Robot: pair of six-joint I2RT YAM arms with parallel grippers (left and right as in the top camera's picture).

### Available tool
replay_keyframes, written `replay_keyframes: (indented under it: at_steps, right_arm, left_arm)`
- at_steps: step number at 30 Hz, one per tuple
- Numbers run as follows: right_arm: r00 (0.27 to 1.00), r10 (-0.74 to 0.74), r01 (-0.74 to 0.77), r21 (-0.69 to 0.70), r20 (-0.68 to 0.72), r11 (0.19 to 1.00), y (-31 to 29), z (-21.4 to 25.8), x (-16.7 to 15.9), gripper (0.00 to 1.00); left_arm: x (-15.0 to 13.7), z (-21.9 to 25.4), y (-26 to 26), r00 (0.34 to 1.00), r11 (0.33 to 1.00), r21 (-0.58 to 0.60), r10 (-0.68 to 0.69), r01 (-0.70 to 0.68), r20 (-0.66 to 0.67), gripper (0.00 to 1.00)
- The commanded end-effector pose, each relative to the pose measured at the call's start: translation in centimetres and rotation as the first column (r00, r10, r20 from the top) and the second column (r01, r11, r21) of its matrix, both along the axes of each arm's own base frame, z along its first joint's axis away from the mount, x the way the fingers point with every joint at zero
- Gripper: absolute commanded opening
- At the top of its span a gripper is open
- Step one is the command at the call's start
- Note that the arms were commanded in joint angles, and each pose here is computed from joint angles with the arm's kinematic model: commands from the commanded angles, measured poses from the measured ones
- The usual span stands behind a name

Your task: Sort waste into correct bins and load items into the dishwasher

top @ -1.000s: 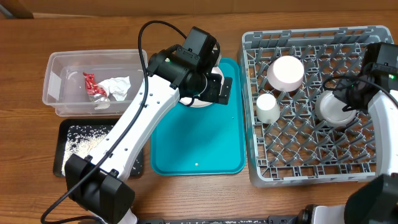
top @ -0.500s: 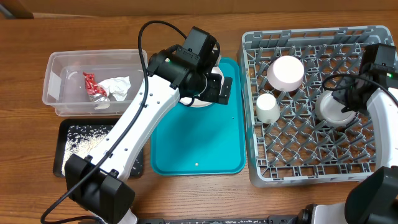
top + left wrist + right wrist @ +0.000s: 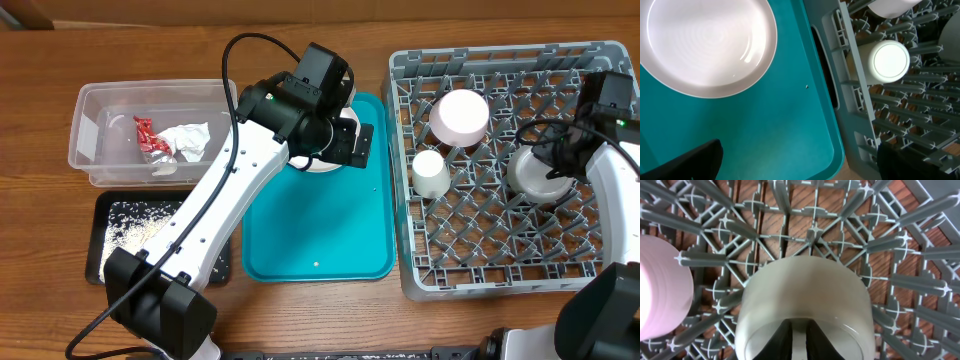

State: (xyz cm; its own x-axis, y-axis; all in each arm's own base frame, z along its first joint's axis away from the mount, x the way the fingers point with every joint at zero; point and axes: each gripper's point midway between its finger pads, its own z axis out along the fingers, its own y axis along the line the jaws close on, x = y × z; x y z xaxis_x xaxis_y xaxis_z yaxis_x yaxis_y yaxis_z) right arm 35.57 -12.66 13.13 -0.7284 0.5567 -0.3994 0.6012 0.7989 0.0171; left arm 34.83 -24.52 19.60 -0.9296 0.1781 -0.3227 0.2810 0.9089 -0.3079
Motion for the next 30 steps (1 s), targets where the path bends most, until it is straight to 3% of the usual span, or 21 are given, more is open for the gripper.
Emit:
replay_keyframes:
  at_steps: [1,6,12,24,26,30]
  right_arm:
    - [1.0,-0.02,0.02,0.001,-0.017,1.0,-0.3,-2.0,0.2,0.13]
    - [0.998,-0.019,0.02,-0.017,0.054,1.0,-0.7,-1.3,1.8,0.16]
    - [0.999,-0.017,0.017,-0.012,0.032,1.0,-0.5,-1.1,1.3,0.17]
    - [0.996,-0.026,0.028,0.025,-0.087,0.999,0.6,0.1,-2.6,0.22]
    - [0.997,-0.006,0.013,0.077,-0.078,0.997,1.5,0.0,-2.4,0.22]
    - [0.993,0.115,-0.11,0.373,0.011,0.921,7.7,0.3,-1.2,0.27]
  left_arm:
    - [-0.1,-0.1,-0.3,1.0,1.0,0.004,-0.021,0.021,0.004,1.0]
    - [0.1,-0.1,-0.2,1.0,1.0,0.008,-0.018,0.018,0.011,1.0]
    - [0.9,0.5,0.0,0.999,1.0,-0.003,0.019,-0.019,0.032,1.0]
    - [2.3,3.4,12.0,0.946,0.946,0.091,0.318,-0.312,-0.065,1.0]
    - [2.7,3.5,14.4,0.92,0.922,0.096,0.383,-0.376,-0.077,1.0]
    - [3.3,3.4,19.0,0.86,0.865,0.093,0.501,-0.493,-0.099,1.0]
